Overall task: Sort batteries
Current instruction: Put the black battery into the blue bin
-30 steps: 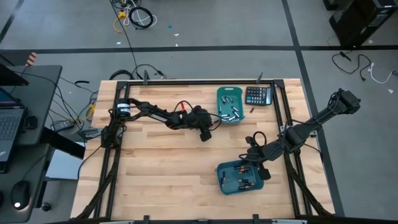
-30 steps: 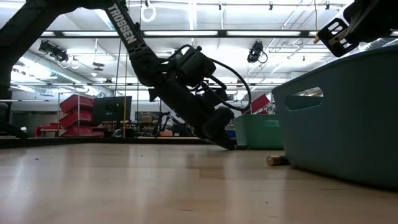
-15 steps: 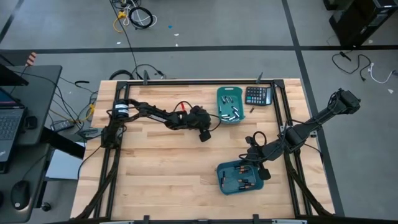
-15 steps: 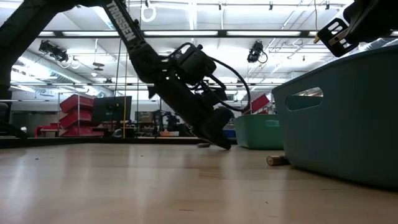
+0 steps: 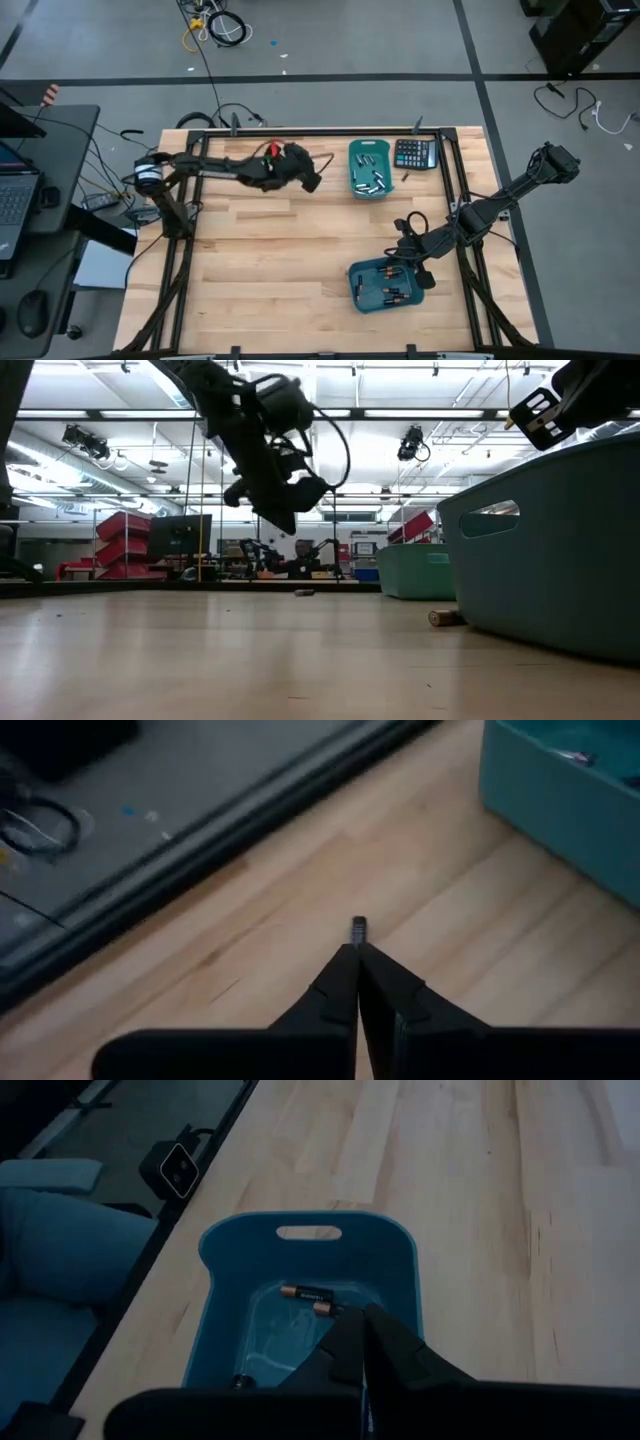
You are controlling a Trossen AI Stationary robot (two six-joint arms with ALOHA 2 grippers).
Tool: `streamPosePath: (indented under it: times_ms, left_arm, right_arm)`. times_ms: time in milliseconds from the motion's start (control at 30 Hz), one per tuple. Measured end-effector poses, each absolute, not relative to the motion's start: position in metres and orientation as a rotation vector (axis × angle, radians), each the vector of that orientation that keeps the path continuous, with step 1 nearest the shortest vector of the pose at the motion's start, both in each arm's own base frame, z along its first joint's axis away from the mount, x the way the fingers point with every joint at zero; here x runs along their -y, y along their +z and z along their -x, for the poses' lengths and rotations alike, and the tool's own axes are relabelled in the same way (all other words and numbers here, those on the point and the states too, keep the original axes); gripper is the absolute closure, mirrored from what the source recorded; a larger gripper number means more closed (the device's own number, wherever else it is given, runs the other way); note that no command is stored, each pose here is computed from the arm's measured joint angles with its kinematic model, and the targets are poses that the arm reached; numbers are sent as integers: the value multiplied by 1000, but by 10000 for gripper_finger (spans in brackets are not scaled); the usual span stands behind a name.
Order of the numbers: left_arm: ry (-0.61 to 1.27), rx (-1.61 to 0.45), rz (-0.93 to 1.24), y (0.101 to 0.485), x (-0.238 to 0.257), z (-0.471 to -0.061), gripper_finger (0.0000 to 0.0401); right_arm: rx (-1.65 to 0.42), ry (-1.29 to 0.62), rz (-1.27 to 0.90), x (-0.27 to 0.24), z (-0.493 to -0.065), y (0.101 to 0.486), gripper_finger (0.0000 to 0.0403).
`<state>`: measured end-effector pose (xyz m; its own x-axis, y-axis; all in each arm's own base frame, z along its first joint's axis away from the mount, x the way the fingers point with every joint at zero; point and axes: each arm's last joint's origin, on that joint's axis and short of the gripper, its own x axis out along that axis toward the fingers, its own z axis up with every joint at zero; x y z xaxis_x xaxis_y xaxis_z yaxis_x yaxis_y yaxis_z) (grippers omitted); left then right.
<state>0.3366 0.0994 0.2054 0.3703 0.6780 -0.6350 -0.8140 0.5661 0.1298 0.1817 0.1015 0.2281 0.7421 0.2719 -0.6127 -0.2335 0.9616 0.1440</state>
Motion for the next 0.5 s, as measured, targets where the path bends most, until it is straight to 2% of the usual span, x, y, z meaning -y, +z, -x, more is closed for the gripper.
streamPosePath:
  times_ms: [67, 200, 267, 500]
  left_arm:
    - [919, -748, 222, 198, -116, -336, 382]
    - [674, -851, 225, 171, -146, -338, 360]
    - [578, -891, 156, 163, -157, -338, 344]
    - [638, -970, 124, 156, -181, -322, 290]
  right_arm:
    - [-677, 278, -55, -101, -182, 228, 401]
    - [-674, 279, -54, -102, -182, 229, 402]
    - [-674, 278, -57, -102, -182, 229, 401]
    - [-655, 281, -69, -102, -183, 230, 401]
